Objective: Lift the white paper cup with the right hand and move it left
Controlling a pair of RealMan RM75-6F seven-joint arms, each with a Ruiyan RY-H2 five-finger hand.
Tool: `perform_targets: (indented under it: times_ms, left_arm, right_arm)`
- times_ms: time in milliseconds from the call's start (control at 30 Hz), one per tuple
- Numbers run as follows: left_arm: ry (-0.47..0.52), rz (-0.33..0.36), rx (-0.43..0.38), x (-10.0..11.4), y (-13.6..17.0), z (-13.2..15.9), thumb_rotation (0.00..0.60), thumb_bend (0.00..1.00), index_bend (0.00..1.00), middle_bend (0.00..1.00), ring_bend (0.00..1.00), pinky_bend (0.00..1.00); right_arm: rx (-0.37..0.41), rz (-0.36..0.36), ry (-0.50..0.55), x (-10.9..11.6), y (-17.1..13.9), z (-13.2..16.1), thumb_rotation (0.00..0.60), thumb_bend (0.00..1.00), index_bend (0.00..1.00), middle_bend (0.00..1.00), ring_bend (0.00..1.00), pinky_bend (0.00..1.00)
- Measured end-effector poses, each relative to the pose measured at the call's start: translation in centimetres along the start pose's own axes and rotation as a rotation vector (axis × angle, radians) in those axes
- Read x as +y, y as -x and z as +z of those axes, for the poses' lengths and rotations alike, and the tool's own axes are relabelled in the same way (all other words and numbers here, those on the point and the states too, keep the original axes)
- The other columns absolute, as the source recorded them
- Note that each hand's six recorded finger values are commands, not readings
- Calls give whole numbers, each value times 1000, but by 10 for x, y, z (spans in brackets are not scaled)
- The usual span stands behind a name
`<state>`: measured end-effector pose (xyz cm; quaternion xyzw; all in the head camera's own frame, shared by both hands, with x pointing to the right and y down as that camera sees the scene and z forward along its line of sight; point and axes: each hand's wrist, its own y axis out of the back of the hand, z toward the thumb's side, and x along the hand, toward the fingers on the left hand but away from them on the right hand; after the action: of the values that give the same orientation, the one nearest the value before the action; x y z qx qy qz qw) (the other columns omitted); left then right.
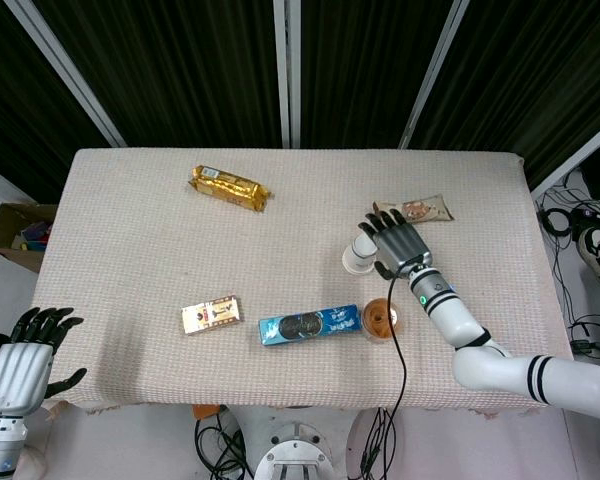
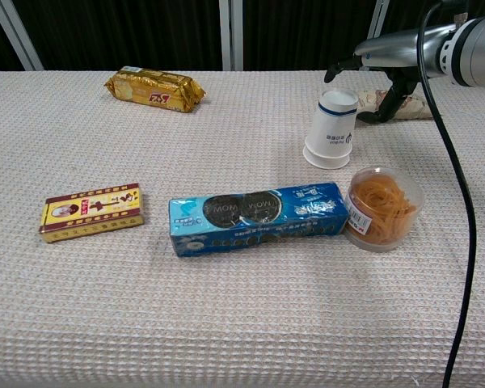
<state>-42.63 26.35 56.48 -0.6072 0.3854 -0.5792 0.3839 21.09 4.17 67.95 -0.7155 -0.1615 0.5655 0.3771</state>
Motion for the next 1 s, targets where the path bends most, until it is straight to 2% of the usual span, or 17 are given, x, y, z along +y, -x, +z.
perform_targets:
  times_ms: [1000]
  left_arm:
    - [1, -8, 26, -3, 5, -9, 600, 0, 279, 180, 145, 133]
  right_arm:
    - [6, -13, -20, 8, 9, 12, 600, 435, 284, 146, 0, 0]
